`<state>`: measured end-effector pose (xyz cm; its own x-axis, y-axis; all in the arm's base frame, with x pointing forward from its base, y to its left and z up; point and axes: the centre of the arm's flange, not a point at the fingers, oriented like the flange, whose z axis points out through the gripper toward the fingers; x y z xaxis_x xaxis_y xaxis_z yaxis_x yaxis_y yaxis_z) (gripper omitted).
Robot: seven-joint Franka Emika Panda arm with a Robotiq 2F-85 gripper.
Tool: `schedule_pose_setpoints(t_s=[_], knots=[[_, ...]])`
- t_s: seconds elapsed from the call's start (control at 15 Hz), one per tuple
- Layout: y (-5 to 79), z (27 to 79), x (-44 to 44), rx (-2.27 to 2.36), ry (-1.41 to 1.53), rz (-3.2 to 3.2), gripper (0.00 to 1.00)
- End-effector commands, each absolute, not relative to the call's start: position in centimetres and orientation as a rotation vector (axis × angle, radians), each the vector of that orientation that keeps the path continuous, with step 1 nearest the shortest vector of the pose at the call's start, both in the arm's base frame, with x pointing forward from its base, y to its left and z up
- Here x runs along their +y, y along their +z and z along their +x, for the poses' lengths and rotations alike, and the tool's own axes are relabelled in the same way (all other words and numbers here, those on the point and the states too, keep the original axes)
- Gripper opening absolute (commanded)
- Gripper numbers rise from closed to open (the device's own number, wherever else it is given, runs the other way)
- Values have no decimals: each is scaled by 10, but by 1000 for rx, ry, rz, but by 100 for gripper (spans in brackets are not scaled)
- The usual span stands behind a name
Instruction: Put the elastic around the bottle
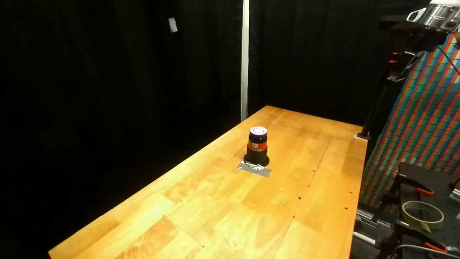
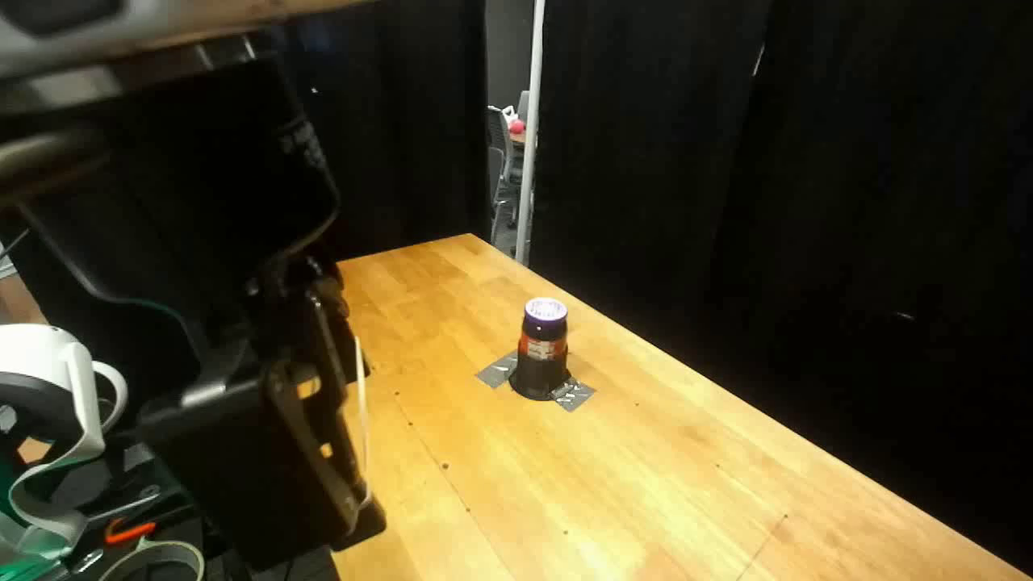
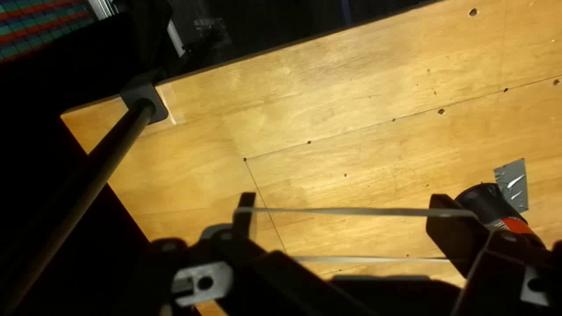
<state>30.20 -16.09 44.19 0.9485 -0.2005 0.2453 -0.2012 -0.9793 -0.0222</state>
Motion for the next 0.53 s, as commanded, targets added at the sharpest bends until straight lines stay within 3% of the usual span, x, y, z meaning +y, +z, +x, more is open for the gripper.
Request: schedule_pose_setpoints(t_s=[0.0,0.27,0.47], knots=[[442,302,-161,-319,390,3098,100],[442,302,-161,-319,391,3097,100],[447,331,-117,-252,296,3074,100]])
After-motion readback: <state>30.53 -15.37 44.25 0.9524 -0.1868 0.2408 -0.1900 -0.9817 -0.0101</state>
